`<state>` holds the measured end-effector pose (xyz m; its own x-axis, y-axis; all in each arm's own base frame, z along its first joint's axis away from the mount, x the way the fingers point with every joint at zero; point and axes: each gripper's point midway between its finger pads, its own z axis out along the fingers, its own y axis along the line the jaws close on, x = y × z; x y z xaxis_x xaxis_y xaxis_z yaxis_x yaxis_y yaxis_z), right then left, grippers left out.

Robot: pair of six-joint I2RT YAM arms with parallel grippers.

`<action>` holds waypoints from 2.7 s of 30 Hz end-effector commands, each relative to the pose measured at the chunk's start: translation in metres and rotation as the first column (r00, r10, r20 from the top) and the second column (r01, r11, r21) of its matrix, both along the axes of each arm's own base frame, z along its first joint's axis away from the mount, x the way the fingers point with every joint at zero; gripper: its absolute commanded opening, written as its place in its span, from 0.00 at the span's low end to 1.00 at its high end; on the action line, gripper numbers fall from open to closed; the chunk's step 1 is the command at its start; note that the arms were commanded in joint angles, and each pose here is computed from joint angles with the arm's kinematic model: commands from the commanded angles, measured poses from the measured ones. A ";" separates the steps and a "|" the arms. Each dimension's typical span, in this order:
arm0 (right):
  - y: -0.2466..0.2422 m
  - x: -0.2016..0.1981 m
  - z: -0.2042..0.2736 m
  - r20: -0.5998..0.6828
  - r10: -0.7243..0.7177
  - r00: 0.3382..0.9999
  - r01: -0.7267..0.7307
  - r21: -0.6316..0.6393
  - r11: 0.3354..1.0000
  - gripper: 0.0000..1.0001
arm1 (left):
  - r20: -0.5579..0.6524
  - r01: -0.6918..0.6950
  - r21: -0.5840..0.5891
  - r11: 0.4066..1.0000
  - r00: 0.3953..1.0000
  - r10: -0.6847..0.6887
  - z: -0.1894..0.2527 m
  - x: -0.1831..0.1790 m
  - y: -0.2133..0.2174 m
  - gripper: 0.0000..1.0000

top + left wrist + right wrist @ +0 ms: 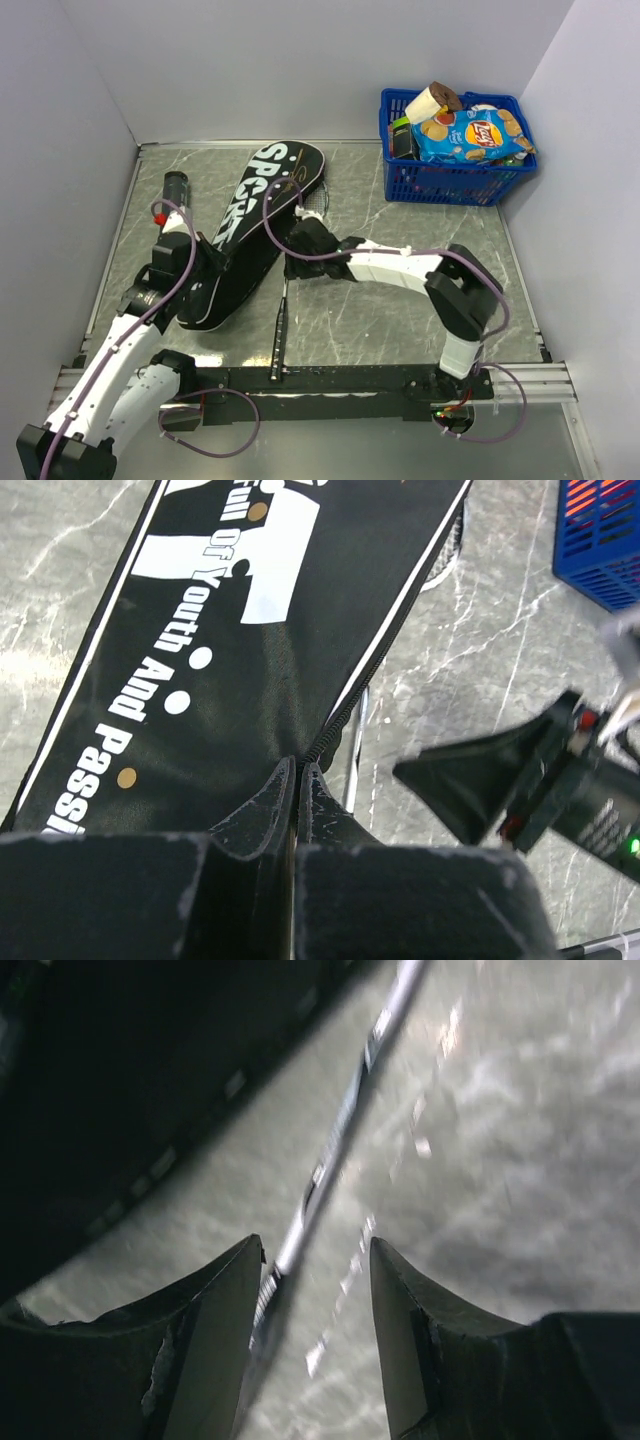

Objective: Pack up the badminton gear

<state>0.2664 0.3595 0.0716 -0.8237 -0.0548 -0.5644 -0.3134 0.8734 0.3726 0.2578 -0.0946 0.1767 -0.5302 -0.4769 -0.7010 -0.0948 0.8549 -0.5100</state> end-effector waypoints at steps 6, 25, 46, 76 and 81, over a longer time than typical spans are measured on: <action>0.007 0.033 -0.018 0.027 -0.054 0.998 0.058 -0.164 0.985 0.55 | 0.051 -0.019 -0.043 0.999 0.998 0.021 0.009 0.005 0.000 0.01; -0.003 0.051 -0.056 -0.013 -0.103 0.995 0.094 -0.309 0.947 0.00 | 0.010 0.157 -0.111 0.981 0.988 -0.157 -0.015 -0.002 -0.032 0.01; -0.143 -0.017 -0.030 -0.061 -0.190 0.980 0.160 -0.328 0.931 0.00 | 0.110 0.397 -0.327 0.858 0.917 -0.383 0.018 0.014 -0.114 0.01; -0.214 -0.158 0.031 -0.002 -0.232 0.973 0.218 -0.328 0.919 0.00 | 0.110 0.492 -0.310 0.813 0.868 -0.484 0.019 -0.002 -0.194 0.01; -0.185 -0.157 0.041 -0.005 -0.173 0.985 0.165 -0.279 0.946 0.00 | 0.115 0.499 -0.310 0.810 0.865 -0.489 0.022 -0.006 -0.196 0.01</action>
<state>0.1014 0.1475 0.0896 -0.8746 -0.0872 -0.4770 -0.1245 0.9911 0.0471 0.2459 -0.2762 0.1557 -0.7803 -0.3135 -0.5412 0.2431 0.6453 -0.7243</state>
